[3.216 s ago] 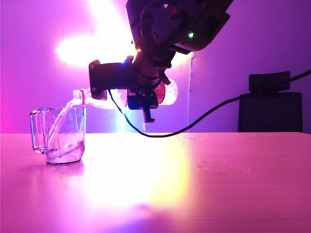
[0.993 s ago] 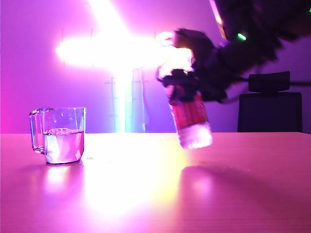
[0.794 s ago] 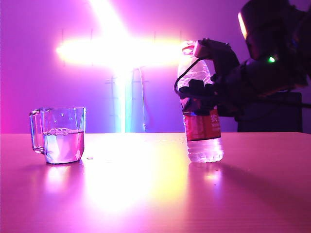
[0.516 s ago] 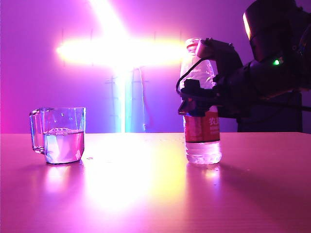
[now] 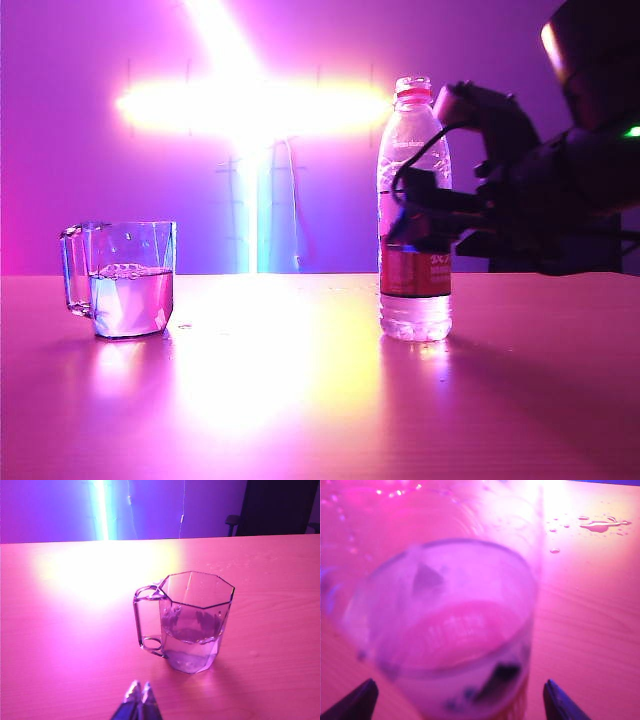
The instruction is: Pick up the mineral water bottle on the table and pour water into the mug until it's half full.
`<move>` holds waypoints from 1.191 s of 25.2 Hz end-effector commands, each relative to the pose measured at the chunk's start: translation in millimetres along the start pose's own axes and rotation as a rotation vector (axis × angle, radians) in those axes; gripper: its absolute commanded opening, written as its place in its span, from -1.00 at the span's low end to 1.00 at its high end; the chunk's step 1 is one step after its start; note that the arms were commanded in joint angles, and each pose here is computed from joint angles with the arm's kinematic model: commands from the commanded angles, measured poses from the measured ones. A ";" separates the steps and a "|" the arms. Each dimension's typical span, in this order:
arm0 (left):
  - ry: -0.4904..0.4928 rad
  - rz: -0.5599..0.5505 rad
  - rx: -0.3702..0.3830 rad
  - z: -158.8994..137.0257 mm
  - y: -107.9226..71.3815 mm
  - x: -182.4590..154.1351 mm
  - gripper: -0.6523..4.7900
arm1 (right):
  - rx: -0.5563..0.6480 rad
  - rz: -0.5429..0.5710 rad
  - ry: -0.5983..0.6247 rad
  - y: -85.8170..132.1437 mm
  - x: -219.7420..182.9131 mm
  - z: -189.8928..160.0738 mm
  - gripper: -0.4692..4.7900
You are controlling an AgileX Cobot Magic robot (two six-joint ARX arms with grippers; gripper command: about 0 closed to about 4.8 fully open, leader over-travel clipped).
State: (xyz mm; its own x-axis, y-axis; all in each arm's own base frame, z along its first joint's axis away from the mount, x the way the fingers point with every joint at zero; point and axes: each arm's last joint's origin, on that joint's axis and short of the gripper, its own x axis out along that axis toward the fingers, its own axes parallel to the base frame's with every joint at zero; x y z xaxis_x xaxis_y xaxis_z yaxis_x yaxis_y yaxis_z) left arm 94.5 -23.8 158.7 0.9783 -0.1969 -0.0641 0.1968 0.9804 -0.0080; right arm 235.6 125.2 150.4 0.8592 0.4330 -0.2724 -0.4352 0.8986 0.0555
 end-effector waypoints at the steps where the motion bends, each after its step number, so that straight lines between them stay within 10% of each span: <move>1: -0.016 -0.001 0.003 2.5 0.0 -0.3 -0.77 | 0.053 0.006 -0.053 0.4 -17.4 4.1 1.00; 11: -0.017 0.184 -0.010 2.6 22.2 -1.7 -0.77 | 0.123 0.018 -0.080 0.7 -83.4 15.5 1.00; 19: -0.017 0.203 -0.011 2.5 24.1 -2.1 -0.77 | 0.124 0.027 -0.149 0.5 -119.2 29.9 -0.78; 30: -0.017 0.203 -0.011 2.5 24.1 -2.1 -0.77 | 0.128 0.046 -0.297 0.5 -148.4 43.4 -0.82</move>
State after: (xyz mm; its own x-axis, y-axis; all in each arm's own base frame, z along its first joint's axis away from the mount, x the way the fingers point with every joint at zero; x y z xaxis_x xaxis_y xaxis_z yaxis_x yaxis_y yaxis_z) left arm 97.5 0.3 158.7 0.9979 0.0088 -0.0642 -0.0096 0.9999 -0.0118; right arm 120.5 64.9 229.0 0.8888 0.4583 -0.0006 -0.4503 0.8735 0.1853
